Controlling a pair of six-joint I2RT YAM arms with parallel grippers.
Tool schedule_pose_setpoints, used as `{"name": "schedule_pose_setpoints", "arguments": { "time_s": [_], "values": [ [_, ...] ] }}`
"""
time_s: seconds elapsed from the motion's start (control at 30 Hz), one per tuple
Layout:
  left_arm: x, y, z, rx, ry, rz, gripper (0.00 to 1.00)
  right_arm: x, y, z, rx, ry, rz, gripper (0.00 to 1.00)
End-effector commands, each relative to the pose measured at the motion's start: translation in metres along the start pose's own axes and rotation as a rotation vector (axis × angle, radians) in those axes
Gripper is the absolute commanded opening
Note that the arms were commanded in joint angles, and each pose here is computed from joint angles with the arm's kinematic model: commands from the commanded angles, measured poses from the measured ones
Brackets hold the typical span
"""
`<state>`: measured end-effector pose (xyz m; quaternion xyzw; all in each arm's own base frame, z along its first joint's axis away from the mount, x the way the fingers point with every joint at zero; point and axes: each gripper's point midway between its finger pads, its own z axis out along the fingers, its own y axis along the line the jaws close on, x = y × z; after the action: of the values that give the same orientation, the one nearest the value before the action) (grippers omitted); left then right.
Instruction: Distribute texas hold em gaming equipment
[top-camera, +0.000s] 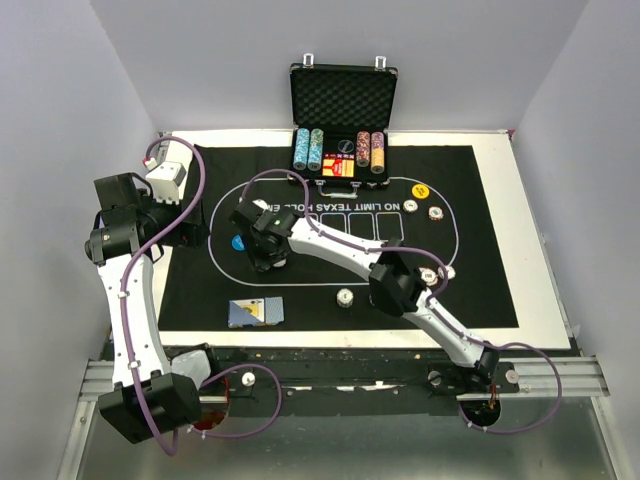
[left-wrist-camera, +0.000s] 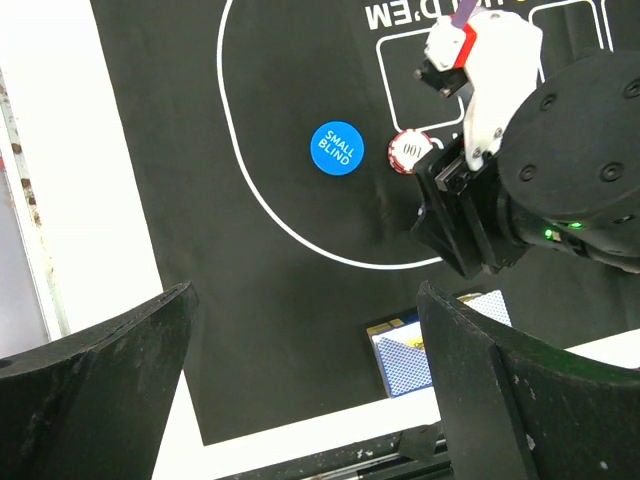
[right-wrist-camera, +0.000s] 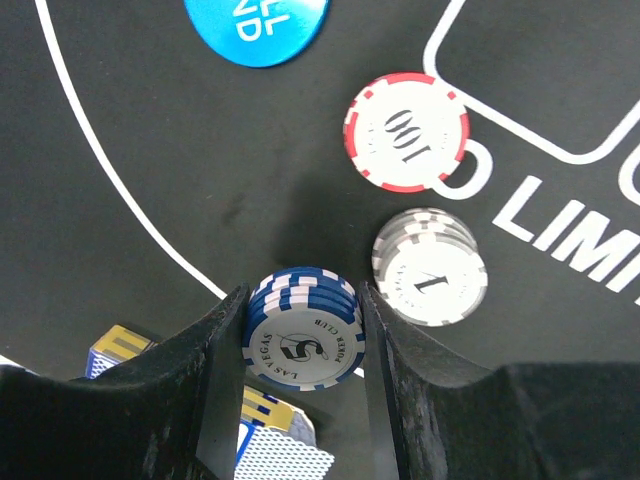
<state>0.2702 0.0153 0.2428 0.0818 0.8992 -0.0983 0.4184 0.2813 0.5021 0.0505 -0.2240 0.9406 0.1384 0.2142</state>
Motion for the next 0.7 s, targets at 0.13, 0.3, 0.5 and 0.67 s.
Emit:
{"name": "schedule_pose_setpoints", "arguments": {
  "time_s": [0.13, 0.3, 0.5, 0.67],
  "values": [
    [-0.009, 0.002, -0.007, -0.023, -0.025, 0.007, 0.99, 0.008, 0.038, 0.012, -0.109, 0.010, -0.017, 0.32],
    [-0.011, 0.000, -0.009, -0.016, -0.031, 0.008, 0.99, 0.018, 0.040, 0.024, -0.108, 0.031, -0.021, 0.33],
    [-0.014, 0.000, -0.010, -0.012, -0.035, 0.010, 0.99, 0.020, 0.041, 0.030, -0.099, 0.033, -0.024, 0.47],
    [-0.012, -0.002, -0.009, -0.002, -0.032, 0.011, 0.99, 0.012, 0.040, 0.024, -0.091, 0.007, -0.025, 0.67]
  ]
}}
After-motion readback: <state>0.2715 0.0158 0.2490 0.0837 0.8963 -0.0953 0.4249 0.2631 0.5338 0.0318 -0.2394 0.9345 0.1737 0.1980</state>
